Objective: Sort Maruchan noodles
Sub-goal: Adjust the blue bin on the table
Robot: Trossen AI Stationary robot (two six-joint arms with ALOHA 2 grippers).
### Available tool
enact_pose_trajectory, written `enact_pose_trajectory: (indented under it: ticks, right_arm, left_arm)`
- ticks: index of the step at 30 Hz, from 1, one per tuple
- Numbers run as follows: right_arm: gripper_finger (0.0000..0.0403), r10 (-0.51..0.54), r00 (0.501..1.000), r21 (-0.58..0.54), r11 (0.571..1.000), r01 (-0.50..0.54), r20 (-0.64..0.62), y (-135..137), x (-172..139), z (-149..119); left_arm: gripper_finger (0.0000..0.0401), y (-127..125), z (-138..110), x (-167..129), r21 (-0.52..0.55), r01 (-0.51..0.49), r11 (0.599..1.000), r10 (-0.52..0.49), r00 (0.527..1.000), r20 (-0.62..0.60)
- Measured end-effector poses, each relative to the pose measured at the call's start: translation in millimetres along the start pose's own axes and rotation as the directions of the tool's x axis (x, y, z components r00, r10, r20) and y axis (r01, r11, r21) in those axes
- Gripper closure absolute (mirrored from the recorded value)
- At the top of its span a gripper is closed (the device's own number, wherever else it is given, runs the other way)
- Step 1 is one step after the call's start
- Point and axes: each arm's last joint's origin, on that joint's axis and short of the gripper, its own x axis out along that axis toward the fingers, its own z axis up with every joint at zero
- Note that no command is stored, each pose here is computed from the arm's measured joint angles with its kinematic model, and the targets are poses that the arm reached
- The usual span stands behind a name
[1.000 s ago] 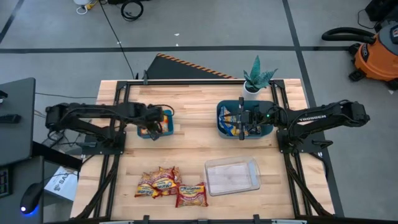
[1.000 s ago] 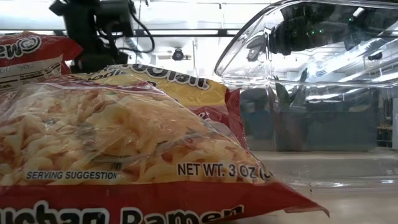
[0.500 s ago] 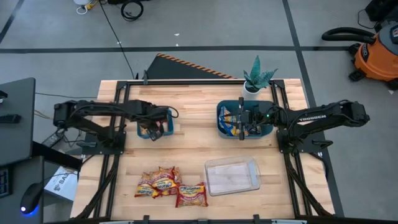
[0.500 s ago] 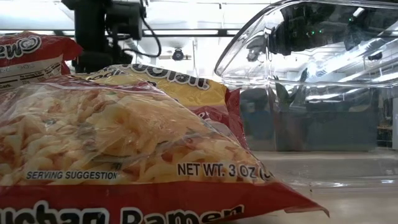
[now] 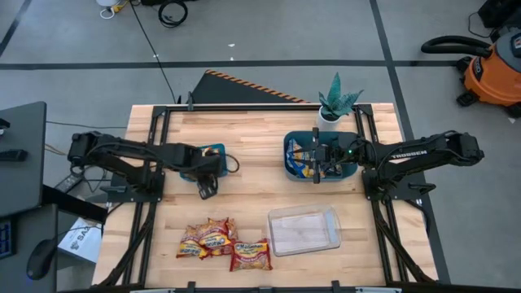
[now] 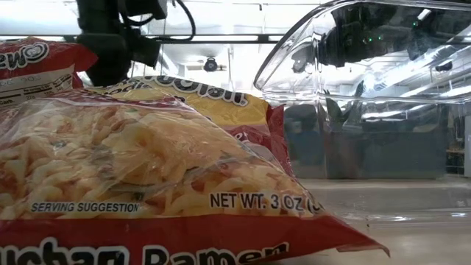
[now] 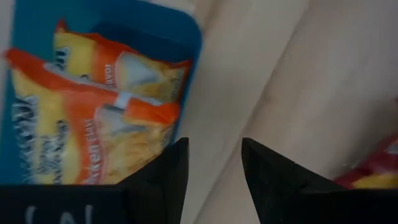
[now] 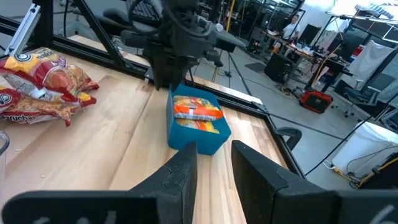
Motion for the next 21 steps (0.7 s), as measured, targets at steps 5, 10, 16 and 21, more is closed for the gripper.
enact_pose_trajectory:
  ticks: [5, 10, 16, 21]
  right_arm:
    - [0.0298, -0.001, 1.0, 0.007, 1.0, 0.001, 0.002, -0.1, 0.0, 0.2]
    - [0.0298, -0.001, 1.0, 0.008, 1.0, 0.001, 0.003, -0.1, 0.0, 0.3]
    - [0.0298, -0.001, 1.0, 0.008, 1.0, 0.001, 0.004, -0.1, 0.0, 0.4]
    - [0.0298, -0.001, 1.0, 0.007, 1.0, 0.001, 0.01, -0.3, 0.0, 0.9]
  left_arm:
    - [0.0248, -7.2, -8.1, -1.1, 0.059, -0.112, 0.992, 0.112, 0.994, 0.013]
    - [0.0248, -7.4, -15.4, 2.2, 0.072, -0.162, 0.984, 0.165, 0.986, -0.04]
    - [0.0248, 0.4, -36.0, 26.3, 0.107, -0.204, 0.973, 0.216, 0.969, -0.123]
    - [0.0249, 10.7, -49.6, 39.4, 0.112, -0.245, 0.963, 0.263, 0.944, -0.197]
